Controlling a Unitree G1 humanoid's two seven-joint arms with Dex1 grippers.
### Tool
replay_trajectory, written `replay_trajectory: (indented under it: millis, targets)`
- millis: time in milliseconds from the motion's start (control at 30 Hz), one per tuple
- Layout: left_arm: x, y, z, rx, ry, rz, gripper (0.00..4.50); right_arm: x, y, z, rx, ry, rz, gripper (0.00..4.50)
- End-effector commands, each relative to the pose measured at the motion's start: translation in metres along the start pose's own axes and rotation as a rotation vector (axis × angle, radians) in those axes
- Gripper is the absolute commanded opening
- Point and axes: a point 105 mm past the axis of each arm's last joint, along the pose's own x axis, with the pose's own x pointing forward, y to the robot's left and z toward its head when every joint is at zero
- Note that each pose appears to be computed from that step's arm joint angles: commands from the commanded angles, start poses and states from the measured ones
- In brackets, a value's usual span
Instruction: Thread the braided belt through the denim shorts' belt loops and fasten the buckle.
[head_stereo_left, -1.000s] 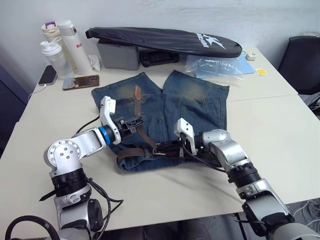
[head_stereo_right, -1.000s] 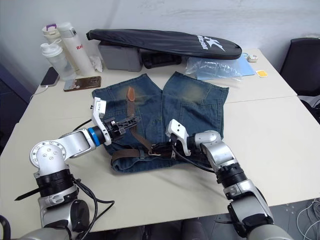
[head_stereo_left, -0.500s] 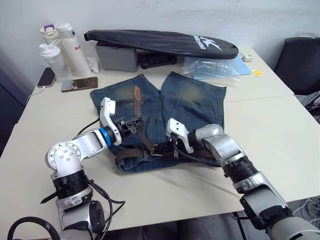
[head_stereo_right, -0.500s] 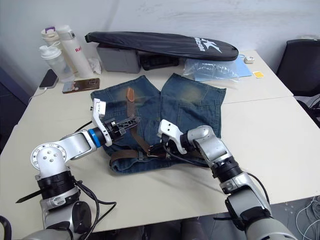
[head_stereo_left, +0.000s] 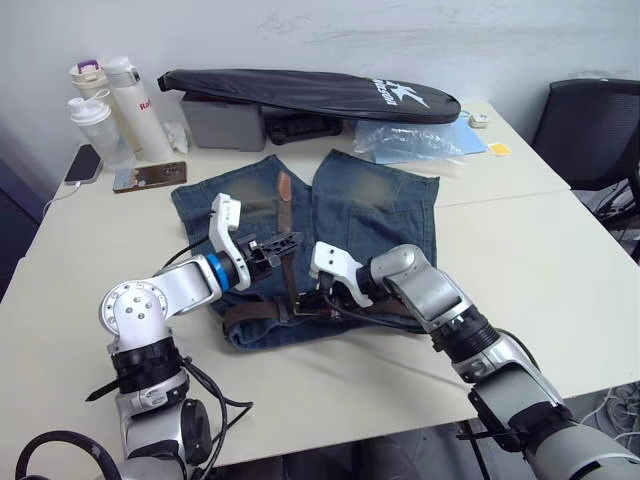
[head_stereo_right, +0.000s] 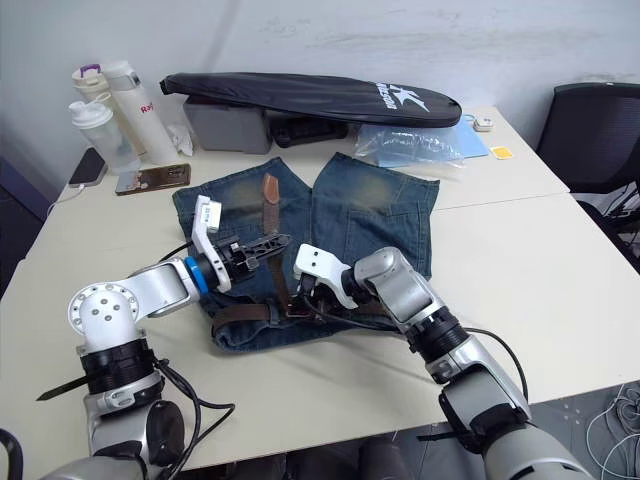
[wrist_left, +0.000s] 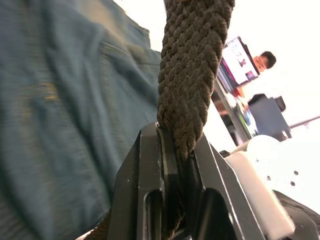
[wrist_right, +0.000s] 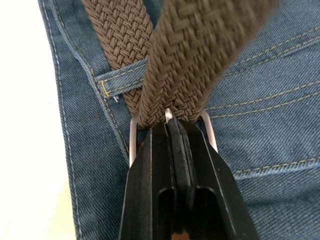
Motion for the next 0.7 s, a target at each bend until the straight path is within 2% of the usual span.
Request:
replay_trajectory:
  millis: [33,167,333,700]
  targets:
    - [0.015,-0.024,0.012,0.061,0.003,-0.117,0.00,0.027,0.030,-0.068,0.122,0.230,0.057,0.03]
    - [0.028,-0.028,0.013,0.075,0.032,-0.149,0.00,0.023,0.026,-0.073,0.049,0.268,-0.002,0.03]
    - [0.051,-0.035,0.020,0.132,0.098,-0.210,0.00,0.024,0.038,-0.073,0.057,0.252,0.009,0.03]
    - [0.092,-0.067,0.024,0.195,0.155,-0.375,0.00,0.024,0.041,-0.079,0.050,0.276,-0.019,0.03]
